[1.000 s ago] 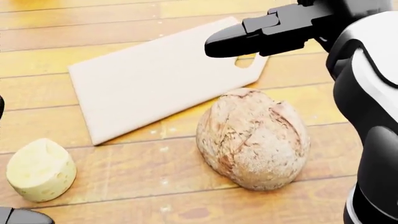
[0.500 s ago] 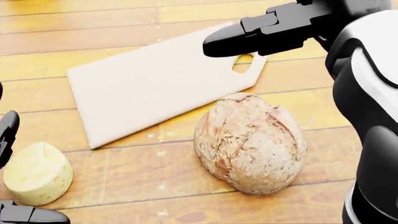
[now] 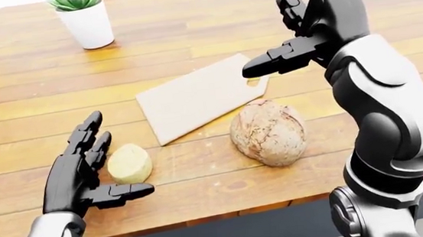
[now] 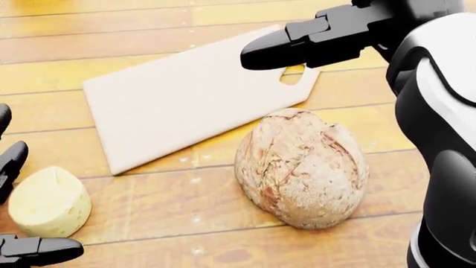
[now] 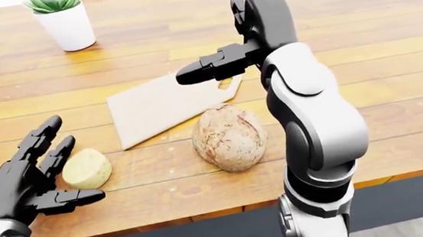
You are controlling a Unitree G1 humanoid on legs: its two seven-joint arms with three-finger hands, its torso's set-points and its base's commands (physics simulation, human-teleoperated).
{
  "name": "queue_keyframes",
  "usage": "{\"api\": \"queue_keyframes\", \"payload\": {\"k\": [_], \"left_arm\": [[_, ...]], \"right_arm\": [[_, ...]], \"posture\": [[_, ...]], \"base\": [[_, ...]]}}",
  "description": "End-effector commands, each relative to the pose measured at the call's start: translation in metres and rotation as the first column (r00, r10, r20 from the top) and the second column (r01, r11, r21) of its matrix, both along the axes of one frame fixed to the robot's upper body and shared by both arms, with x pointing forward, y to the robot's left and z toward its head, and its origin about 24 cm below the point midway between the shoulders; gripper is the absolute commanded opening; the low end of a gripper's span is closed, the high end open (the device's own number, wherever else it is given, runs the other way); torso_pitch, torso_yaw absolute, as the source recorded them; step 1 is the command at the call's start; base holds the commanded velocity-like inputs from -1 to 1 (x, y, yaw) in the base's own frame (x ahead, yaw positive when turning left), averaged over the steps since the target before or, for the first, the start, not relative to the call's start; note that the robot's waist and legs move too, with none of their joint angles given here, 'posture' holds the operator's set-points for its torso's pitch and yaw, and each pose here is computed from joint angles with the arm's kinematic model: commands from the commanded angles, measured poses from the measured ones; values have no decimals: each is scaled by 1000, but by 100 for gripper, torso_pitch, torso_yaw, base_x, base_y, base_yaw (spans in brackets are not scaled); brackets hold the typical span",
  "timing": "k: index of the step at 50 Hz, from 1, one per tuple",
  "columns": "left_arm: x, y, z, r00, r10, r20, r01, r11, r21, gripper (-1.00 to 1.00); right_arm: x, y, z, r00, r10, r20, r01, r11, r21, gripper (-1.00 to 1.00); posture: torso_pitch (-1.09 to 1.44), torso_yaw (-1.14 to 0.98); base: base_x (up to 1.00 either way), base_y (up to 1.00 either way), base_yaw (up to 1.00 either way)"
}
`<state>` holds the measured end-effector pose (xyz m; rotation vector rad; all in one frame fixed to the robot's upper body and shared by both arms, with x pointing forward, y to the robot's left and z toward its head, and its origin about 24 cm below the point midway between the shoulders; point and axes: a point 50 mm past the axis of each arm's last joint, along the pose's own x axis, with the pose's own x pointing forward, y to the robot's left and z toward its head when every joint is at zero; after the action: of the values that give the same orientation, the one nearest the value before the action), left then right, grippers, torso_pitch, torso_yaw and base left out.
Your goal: Place the bread and cheese on the cutting board.
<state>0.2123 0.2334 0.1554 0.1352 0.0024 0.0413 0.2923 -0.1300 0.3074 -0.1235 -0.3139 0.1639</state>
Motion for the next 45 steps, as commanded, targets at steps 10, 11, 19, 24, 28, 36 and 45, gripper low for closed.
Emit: {"api": "queue_keyframes", "payload": {"k": [10,11,19,24,28,36,45], "left_arm": [[-1,0,7,998,2,66,-6,999,53,47],[-1,0,5,998,5,60,-9,998,57,46],[0,1,2,999,13,45,-16,998,65,35],[0,0,1,999,14,41,-17,997,75,33],[0,0,1,999,17,42,-21,996,88,33],[1,-1,2,999,18,42,-22,994,105,-7],[-1,0,4,998,24,54,-30,993,116,-77]], "right_arm": [[-6,0,13,997,1,82,-1,1000,3,100],[-6,1,13,997,1,82,-1,1000,2,100],[-6,0,13,997,0,82,0,1000,1,100],[-6,0,13,997,0,81,-1,1000,2,100],[-7,0,13,997,0,82,0,1000,2,100],[-7,0,14,997,0,83,0,1000,4,100],[-7,-1,14,996,0,84,0,1000,5,100]], "posture": [[0,0],[0,0],[0,0],[0,0],[0,0],[0,0],[0,0]], "base": [[0,0,0],[0,0,0],[0,0,0],[0,0,0],[0,0,0],[0,0,0],[0,0,0]]}}
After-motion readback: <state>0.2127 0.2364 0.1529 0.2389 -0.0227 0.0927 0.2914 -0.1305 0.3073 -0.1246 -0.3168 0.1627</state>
